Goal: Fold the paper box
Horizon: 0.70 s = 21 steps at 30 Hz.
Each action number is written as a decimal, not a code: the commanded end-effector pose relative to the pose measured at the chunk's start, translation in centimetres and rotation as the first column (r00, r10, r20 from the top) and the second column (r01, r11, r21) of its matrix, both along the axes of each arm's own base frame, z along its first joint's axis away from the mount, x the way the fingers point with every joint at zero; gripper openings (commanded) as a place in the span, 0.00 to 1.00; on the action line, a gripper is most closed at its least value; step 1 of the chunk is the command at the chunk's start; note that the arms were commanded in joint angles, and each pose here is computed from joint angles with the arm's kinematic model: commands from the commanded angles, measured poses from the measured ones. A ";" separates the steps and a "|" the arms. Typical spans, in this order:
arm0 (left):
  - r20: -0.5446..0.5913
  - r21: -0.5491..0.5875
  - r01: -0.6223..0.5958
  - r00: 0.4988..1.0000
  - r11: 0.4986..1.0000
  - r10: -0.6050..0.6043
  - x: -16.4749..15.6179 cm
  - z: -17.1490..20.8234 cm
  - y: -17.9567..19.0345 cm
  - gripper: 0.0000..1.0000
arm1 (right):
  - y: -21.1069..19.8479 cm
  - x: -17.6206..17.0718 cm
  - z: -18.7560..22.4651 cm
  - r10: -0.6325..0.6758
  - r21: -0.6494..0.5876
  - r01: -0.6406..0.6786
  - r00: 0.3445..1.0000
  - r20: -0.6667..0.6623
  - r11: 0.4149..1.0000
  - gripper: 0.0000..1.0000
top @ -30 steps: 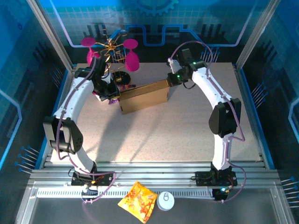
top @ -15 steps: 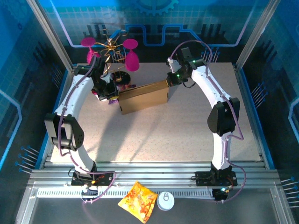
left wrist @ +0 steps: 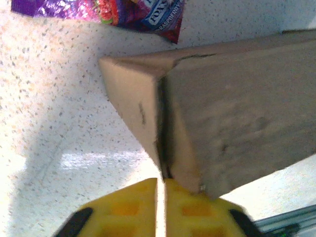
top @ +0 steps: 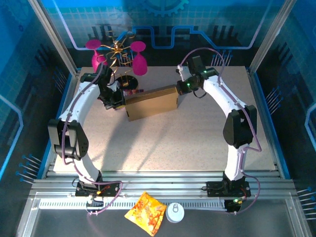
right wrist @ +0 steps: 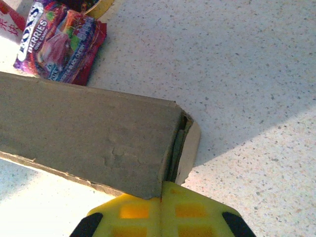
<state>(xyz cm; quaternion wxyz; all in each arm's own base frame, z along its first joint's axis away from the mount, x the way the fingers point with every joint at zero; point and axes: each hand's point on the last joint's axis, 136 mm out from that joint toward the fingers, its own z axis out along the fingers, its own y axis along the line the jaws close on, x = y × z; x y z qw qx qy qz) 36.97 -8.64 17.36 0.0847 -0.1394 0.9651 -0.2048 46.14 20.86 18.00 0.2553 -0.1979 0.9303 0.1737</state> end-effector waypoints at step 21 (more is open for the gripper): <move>-0.429 -0.551 -0.774 0.584 0.313 0.689 2.3 4.3 -1.3 0.67 | 0.2 -0.5 -0.7 0.012 -0.023 -0.012 1.000 -0.004 1.000 0.00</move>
